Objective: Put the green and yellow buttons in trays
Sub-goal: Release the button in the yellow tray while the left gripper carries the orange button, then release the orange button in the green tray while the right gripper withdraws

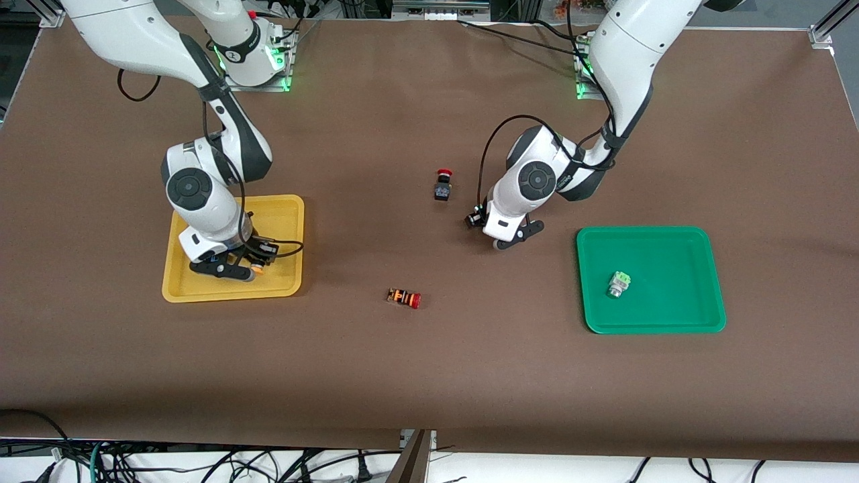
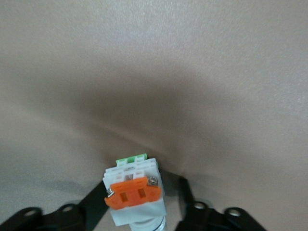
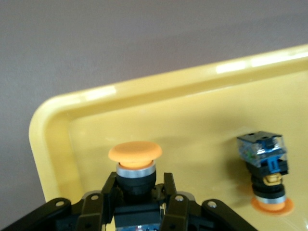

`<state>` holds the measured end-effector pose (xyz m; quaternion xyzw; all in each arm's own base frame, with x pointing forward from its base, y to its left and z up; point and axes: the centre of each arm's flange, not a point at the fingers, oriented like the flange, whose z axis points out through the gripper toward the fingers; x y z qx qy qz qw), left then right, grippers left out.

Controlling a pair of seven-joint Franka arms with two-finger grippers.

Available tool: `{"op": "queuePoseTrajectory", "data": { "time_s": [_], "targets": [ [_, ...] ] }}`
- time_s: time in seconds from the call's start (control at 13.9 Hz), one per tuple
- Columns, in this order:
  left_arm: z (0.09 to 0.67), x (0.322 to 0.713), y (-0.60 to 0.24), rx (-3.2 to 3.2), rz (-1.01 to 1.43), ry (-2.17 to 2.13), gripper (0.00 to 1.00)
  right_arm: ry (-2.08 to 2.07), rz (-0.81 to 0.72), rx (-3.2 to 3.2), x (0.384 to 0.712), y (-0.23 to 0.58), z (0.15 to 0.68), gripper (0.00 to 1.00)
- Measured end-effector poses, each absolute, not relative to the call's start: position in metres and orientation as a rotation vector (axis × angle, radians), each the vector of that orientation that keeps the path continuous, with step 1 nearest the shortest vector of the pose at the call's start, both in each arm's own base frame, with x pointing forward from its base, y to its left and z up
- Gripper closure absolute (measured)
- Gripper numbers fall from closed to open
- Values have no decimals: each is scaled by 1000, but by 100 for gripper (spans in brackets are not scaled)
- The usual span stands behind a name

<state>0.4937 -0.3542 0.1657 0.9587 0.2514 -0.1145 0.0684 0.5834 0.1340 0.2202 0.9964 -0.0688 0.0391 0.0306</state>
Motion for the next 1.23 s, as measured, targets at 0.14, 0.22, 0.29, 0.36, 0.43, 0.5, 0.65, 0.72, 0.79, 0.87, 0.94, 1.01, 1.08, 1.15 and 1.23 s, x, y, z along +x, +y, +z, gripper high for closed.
{"op": "queuePoseTrajectory", "data": {
  "time_s": [0.14, 0.22, 0.29, 0.36, 0.43, 0.5, 0.65, 0.72, 0.79, 0.87, 0.94, 1.01, 1.08, 1.15, 1.23],
  "targets": [
    [173, 497, -354, 2883, -329, 756, 57, -212, 115, 3070, 580, 133, 218, 55],
    [178, 499, -354, 2887, -332, 755, 57, -216, 122, 3070, 581, 131, 220, 46],
    [187, 502, -352, 2897, -350, 755, 57, -222, 137, 3068, 583, 129, 226, 36],
    [201, 509, -348, 2914, -380, 759, 57, -230, 156, 3064, 585, 124, 234, 26],
    [220, 521, -338, 2939, -414, 746, 57, -231, 168, 3056, 588, 118, 245, 15],
    [242, 534, -325, 2978, -447, 710, 57, -234, 159, 3047, 592, 110, 258, 4],
    [283, 563, -288, 3078, -475, 582, 57, -253, 84, 3061, 606, 97, 295, 0],
    [302, 577, -268, 3115, -469, 506, 57, -254, 36, 3082, 618, 91, 323, 0],
    [318, 588, -249, 3140, -464, 427, 57, -249, 1, 3107, 631, 84, 356, 0],
    [330, 598, -230, 3173, -455, 320, 57, -241, -11, 3125, 642, 75, 389, 0],
    [336, 607, -208, 3222, -437, 186, 57, -228, -14, 3134, 650, 62, 419, 0],
    [337, 616, -185, 3269, -418, 39, 57, -211, -21, 3139, 655, 49, 443, 0],
    [337, 624, -159, 3304, -409, -101, 57, -196, -43, 3139, 656, 38, 460, 0],
    [337, 631, -132, 3322, -414, -224, 57, -184, -76, 3137, 656, 26, 473, 0],
    [335, 638, -102, 3318, -419, -324, 57, -172, -99, 3137, 655, 16, 485, 0]
  ]
}}
